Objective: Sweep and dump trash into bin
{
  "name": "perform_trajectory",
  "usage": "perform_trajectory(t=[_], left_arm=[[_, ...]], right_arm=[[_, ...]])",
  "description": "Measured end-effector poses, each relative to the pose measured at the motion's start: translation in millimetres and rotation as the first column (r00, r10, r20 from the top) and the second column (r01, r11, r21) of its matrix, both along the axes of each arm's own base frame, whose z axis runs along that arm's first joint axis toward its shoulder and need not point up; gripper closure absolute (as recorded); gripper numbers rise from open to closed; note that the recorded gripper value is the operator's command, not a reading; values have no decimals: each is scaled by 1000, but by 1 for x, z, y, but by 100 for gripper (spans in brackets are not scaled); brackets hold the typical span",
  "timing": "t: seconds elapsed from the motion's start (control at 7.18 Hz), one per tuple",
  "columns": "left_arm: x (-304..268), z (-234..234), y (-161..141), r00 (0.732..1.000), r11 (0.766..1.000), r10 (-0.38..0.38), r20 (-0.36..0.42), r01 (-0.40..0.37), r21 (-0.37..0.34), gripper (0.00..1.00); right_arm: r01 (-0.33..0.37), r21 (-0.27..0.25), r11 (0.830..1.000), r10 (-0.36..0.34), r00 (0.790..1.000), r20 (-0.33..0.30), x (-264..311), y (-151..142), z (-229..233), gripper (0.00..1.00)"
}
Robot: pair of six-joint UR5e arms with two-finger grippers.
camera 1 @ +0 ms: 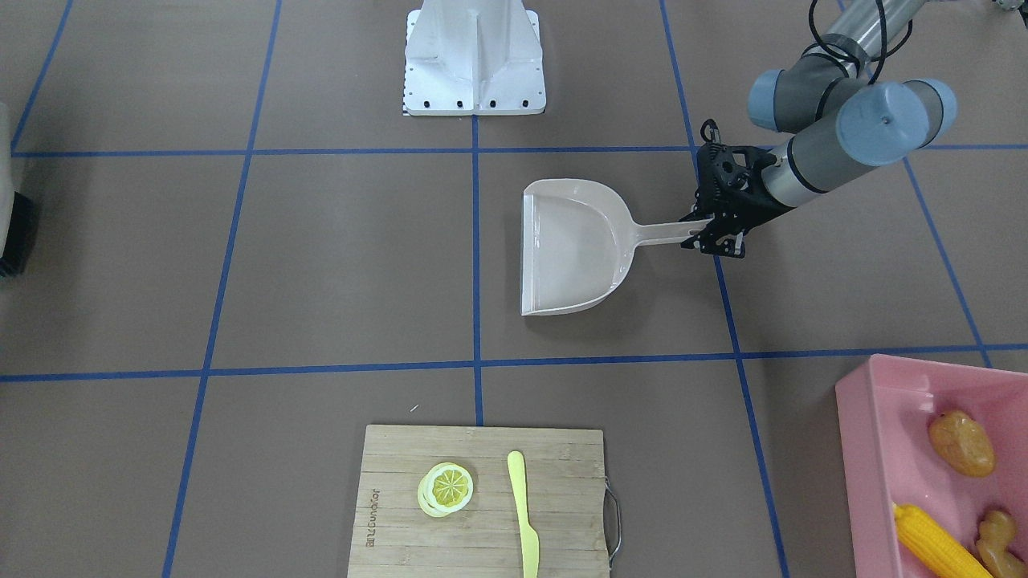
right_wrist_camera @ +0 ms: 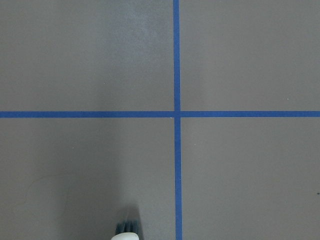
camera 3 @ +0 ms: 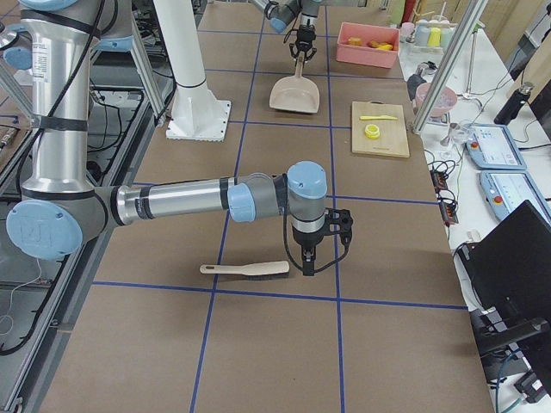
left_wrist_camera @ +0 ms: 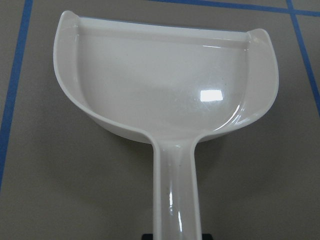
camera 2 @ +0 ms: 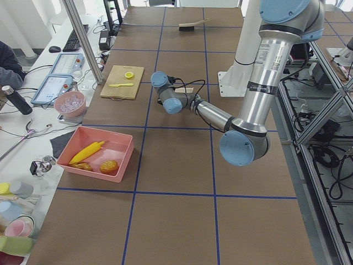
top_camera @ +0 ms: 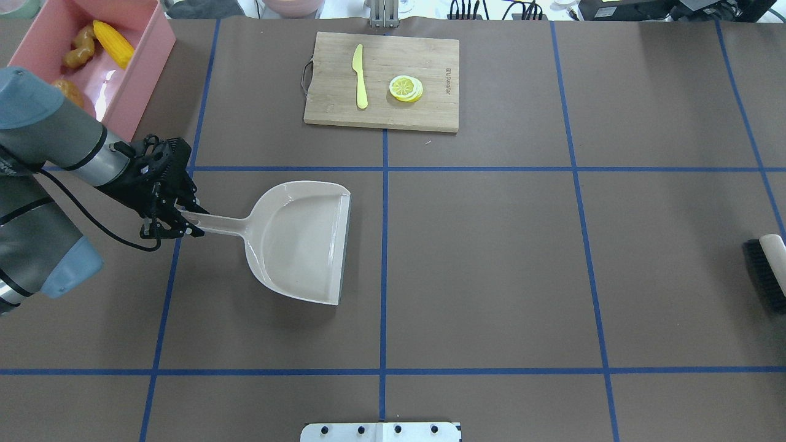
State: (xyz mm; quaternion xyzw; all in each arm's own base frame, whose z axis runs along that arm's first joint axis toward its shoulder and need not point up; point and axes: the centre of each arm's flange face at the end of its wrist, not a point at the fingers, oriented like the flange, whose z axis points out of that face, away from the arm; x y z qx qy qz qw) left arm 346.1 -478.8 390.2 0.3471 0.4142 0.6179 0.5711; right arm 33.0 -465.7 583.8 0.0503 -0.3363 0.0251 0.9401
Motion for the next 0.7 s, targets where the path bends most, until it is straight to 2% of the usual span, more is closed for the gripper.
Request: perform_trajectory(t=[0.7], left_arm=[[-18, -20, -7, 999, 999, -48, -13, 48, 26, 1]], right_arm=[[-2, -30, 1000, 2, 1000, 9, 2, 13, 13, 0]])
